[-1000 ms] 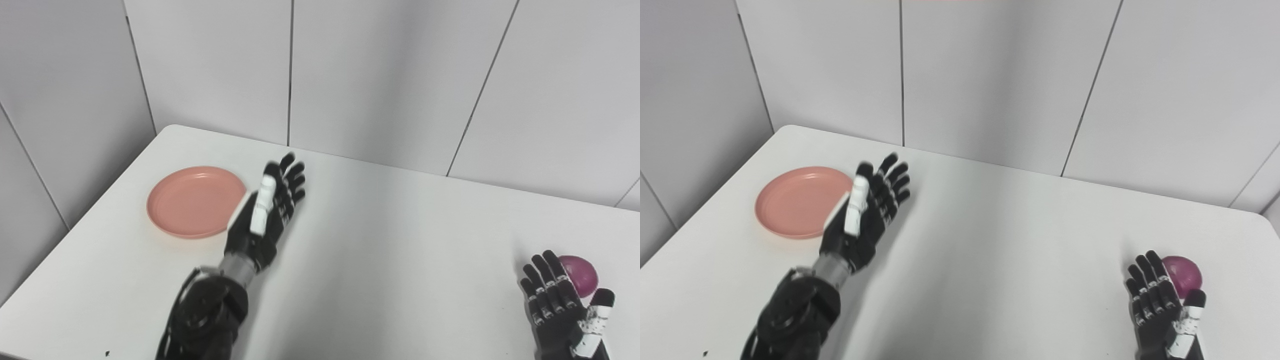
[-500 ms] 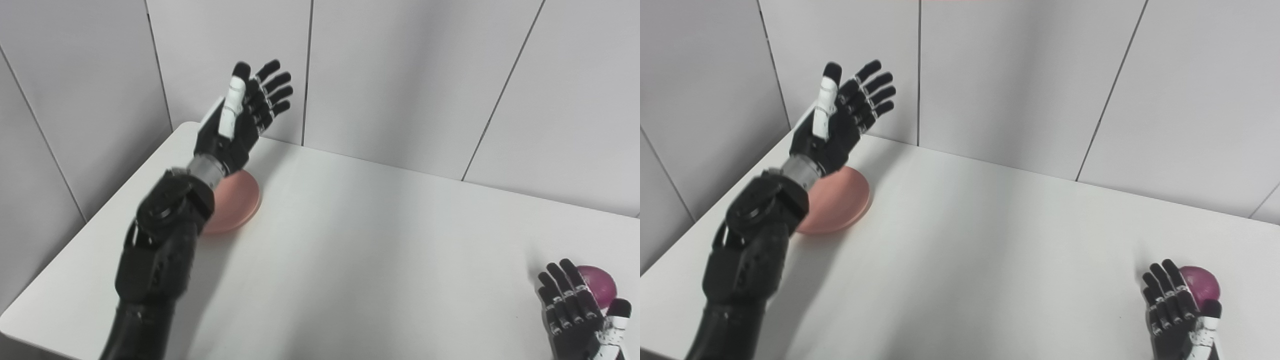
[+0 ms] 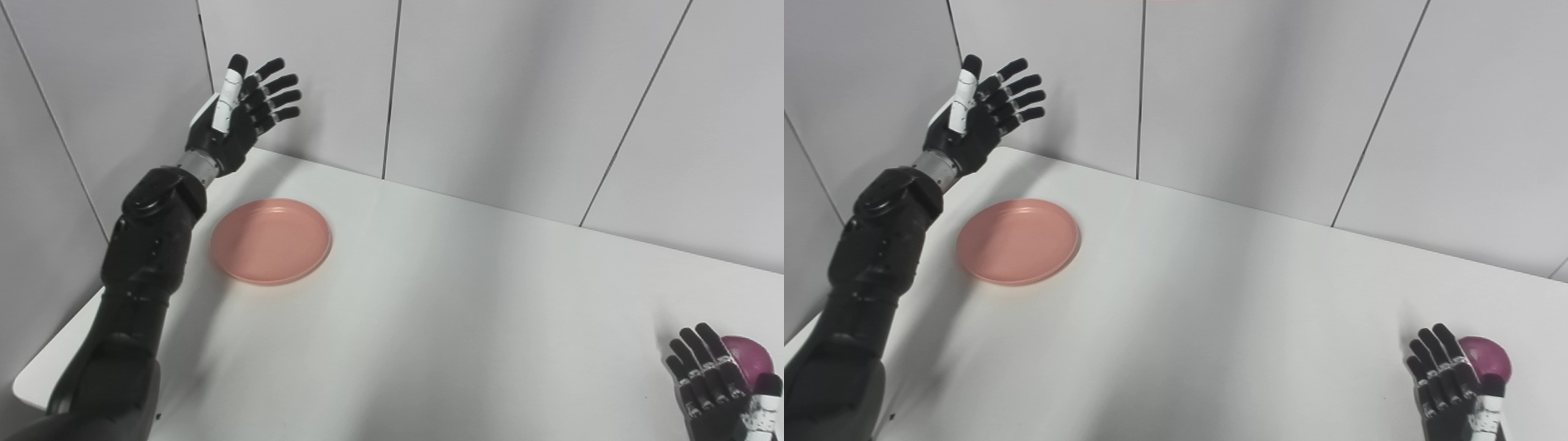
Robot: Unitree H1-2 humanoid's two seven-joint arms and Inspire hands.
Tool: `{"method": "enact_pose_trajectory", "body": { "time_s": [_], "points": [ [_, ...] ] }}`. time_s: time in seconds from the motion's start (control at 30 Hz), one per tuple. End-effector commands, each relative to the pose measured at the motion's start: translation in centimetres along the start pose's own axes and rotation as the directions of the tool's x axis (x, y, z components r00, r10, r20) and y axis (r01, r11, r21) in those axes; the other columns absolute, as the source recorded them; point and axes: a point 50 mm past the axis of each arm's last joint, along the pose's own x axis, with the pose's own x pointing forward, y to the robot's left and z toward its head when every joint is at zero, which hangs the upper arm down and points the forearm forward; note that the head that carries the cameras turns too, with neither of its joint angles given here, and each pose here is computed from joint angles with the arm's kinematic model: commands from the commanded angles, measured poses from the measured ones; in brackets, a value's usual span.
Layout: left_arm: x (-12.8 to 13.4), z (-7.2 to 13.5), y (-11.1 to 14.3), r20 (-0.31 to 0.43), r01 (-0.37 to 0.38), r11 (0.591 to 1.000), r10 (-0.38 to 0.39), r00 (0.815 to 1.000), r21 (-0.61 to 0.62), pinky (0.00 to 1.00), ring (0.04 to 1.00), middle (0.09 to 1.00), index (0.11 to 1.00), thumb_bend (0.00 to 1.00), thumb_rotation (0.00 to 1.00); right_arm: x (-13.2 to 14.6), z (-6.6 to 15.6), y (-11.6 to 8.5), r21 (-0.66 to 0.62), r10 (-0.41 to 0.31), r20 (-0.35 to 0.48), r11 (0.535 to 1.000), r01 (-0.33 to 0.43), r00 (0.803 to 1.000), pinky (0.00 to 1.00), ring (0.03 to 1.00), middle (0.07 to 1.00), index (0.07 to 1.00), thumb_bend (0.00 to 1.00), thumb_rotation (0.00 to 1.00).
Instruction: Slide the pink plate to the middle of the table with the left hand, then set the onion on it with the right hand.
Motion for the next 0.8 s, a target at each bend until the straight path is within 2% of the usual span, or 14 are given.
{"method": "enact_pose_trajectory", "body": {
  "time_s": [0.0,0.13,0.27,0.5,0.63,0.77],
  "points": [
    [1.3,3.5,0.6,0.114,-0.001,0.999,-0.005,0.993,0.054,0.8,0.842,0.838,0.88,0.99,0.84,-2.3,-3.0,-0.8,0.034,-0.043,-0.113,0.998,0.047,0.993,0.96,0.927,0.89,0.903,0.94,0.88],
    [0.9,2.4,2.5,0.1,-0.056,0.997,0.051,0.994,0.046,0.79,0.855,0.866,0.899,0.99,0.81,-2.3,-3.0,-0.9,0.038,-0.042,-0.116,0.998,0.046,0.992,0.96,0.928,0.889,0.899,0.94,0.88],
    [0.4,1.3,3.8,0.101,-0.106,0.993,0.099,0.99,0.058,0.76,0.808,0.844,0.896,0.98,0.8,-2.3,-2.9,-1.1,0.035,-0.041,-0.12,0.998,0.046,0.992,0.99,0.936,0.901,0.926,0.95,0.88],
    [-0.9,-1.4,4.5,0.079,-0.189,0.981,0.185,0.98,0.051,0.83,0.845,0.843,0.891,0.96,0.83,-2.3,-2.6,-1.4,0.031,-0.054,-0.123,0.998,0.058,0.991,0.95,0.907,0.876,0.898,0.95,0.87],
    [-1.6,-3.3,5.0,0.047,-0.206,0.978,0.204,0.978,0.029,0.88,0.864,0.872,0.909,0.92,0.85,-2.5,-2.5,-1.4,0.035,-0.052,-0.124,0.998,0.057,0.991,0.96,0.909,0.872,0.892,0.96,0.86],
    [-2.1,-4.8,5.8,0.021,-0.229,0.973,0.229,0.973,0.024,0.79,0.816,0.817,0.863,0.96,0.79,-2.6,-2.3,-1.3,0.027,-0.053,-0.122,0.998,0.056,0.991,0.95,0.905,0.874,0.896,0.95,0.87]
  ]
}}
